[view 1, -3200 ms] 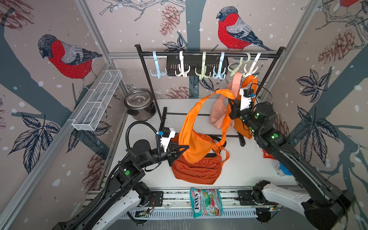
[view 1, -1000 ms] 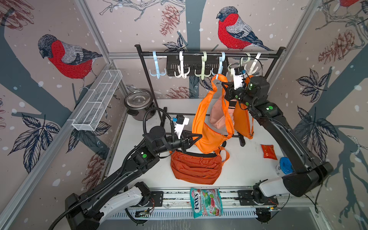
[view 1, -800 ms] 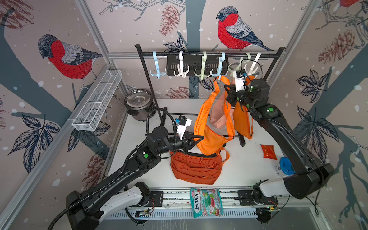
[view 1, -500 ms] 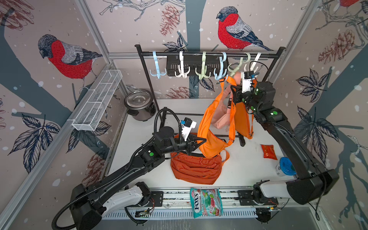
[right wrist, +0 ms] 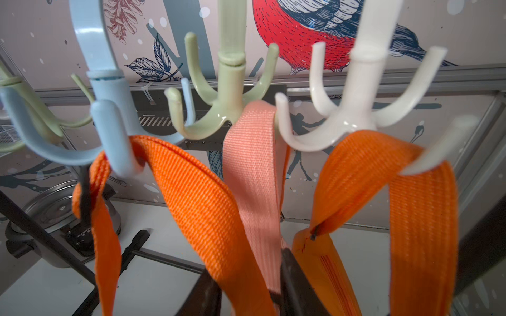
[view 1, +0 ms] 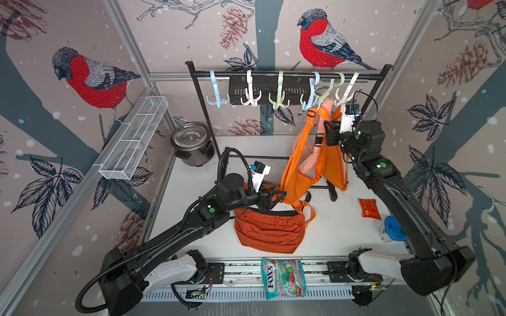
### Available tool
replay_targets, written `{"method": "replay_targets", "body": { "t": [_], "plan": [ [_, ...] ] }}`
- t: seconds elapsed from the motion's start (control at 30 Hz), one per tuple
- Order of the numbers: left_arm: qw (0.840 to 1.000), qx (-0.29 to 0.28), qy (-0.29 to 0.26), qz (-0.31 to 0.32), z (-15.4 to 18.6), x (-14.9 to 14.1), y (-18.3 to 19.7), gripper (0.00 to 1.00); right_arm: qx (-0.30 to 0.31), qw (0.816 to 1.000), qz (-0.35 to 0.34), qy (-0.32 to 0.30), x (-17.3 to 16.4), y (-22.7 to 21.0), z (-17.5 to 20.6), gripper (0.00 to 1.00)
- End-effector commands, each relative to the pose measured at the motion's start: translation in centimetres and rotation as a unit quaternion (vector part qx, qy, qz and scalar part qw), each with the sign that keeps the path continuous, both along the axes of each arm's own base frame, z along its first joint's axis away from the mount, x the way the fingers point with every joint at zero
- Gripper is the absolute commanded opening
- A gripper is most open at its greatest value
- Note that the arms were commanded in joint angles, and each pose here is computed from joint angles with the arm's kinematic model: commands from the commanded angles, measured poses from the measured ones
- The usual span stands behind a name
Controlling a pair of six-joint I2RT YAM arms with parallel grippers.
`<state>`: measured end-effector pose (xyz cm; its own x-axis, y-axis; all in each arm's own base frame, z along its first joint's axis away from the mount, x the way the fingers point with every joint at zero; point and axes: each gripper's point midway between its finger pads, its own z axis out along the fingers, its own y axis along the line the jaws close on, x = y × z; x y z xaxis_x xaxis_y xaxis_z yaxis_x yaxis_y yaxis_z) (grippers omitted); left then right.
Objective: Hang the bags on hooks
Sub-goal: Hang the bag on the hook.
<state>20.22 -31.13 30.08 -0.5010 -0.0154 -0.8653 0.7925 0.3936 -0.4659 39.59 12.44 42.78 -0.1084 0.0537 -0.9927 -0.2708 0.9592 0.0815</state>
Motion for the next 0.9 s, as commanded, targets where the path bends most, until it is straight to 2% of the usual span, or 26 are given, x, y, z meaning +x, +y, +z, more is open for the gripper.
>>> {"method": "replay_targets", "body": {
  "t": [0.0,0.13,0.53,0.7,0.87],
  "plan": [
    [0.999,0.002,-0.021,0.034,0.6,0.6,1.0,0.70,0.015,0.999,-0.021,-0.028,-0.7,-1.0,1.6,0.41],
    [0.997,-0.009,-0.036,0.061,1.5,0.7,2.3,0.73,0.017,0.999,-0.024,-0.032,-1.5,-1.3,1.6,0.46],
    [0.988,-0.032,-0.041,0.145,2.5,1.7,6.2,0.77,0.002,0.999,-0.005,-0.054,-5.5,-0.5,2.2,0.70],
    [0.979,-0.040,0.004,0.201,0.7,3.7,8.9,0.78,-0.042,0.996,0.051,-0.060,-8.3,2.5,1.9,0.80],
    [0.964,-0.051,0.054,0.254,-1.4,5.3,11.7,0.78,-0.084,0.987,0.129,-0.042,-11.3,6.7,0.4,0.84]
  ]
}}
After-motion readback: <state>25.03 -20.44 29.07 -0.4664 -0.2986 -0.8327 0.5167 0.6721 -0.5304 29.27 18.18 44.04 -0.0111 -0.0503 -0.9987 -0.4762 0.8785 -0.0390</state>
